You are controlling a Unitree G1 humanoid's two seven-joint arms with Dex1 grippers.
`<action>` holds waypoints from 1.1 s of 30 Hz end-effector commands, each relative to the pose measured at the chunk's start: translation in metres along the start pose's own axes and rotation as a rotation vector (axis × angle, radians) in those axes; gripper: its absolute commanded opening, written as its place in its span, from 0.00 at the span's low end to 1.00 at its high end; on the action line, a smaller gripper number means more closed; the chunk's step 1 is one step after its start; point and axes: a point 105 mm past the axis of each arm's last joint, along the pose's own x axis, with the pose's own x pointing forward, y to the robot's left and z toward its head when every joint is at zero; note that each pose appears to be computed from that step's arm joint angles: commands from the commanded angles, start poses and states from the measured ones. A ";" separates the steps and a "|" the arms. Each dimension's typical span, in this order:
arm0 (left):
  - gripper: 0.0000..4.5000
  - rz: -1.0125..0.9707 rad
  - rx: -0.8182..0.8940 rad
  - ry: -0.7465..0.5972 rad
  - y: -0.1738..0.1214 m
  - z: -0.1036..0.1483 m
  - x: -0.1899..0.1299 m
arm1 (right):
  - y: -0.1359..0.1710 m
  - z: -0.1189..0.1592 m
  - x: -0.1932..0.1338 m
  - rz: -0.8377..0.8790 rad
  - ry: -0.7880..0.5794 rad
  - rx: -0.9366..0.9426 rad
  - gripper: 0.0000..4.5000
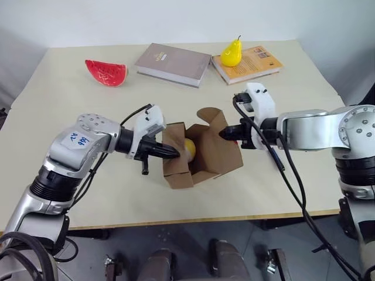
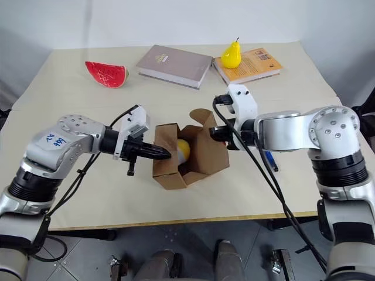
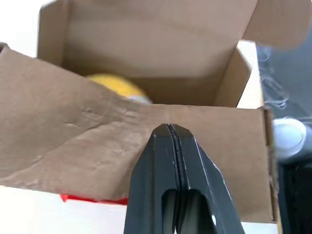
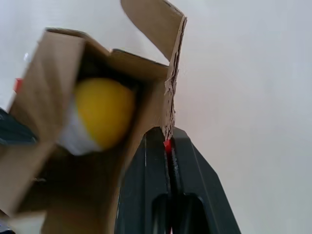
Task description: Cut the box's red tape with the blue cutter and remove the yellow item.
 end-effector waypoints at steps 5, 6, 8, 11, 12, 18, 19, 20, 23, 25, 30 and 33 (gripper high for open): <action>0.00 0.082 -0.127 0.123 0.000 -0.047 -0.003 | -0.026 -0.019 0.000 -0.062 0.065 0.076 0.01; 0.00 0.086 -0.130 0.121 0.000 -0.048 -0.002 | -0.027 -0.023 0.002 -0.067 0.077 0.081 0.01; 0.00 0.110 -0.140 0.110 0.001 -0.050 0.004 | -0.028 -0.033 0.009 -0.064 0.100 0.097 0.01; 0.00 0.129 -0.162 0.070 0.004 -0.050 0.016 | -0.022 -0.044 0.021 -0.043 0.121 0.093 0.01; 0.00 0.132 -0.165 0.065 0.004 -0.050 0.018 | -0.021 -0.045 0.022 -0.044 0.122 0.088 0.01; 0.00 0.181 -0.049 -0.027 0.017 -0.042 0.025 | -0.027 -0.037 0.030 -0.094 0.010 -0.117 0.10; 0.00 0.180 -0.050 -0.035 0.018 -0.041 0.025 | -0.028 -0.038 0.030 -0.088 0.004 -0.134 0.13; 0.04 0.193 -0.060 -0.034 0.021 -0.041 0.022 | -0.029 -0.037 0.026 -0.078 -0.011 -0.159 0.20; 0.19 0.202 -0.115 -0.031 0.025 -0.043 0.011 | -0.030 -0.026 0.015 -0.033 -0.087 -0.220 0.42; 0.32 0.232 -0.123 -0.034 0.032 -0.043 -0.001 | -0.037 -0.018 0.003 -0.009 -0.145 -0.268 0.57; 0.67 0.296 -0.105 0.015 0.047 -0.044 -0.029 | -0.063 -0.014 -0.024 0.016 -0.165 -0.419 0.95; 0.88 0.335 -0.076 -0.008 0.058 -0.034 -0.041 | -0.081 -0.012 -0.038 0.002 -0.176 -0.475 1.00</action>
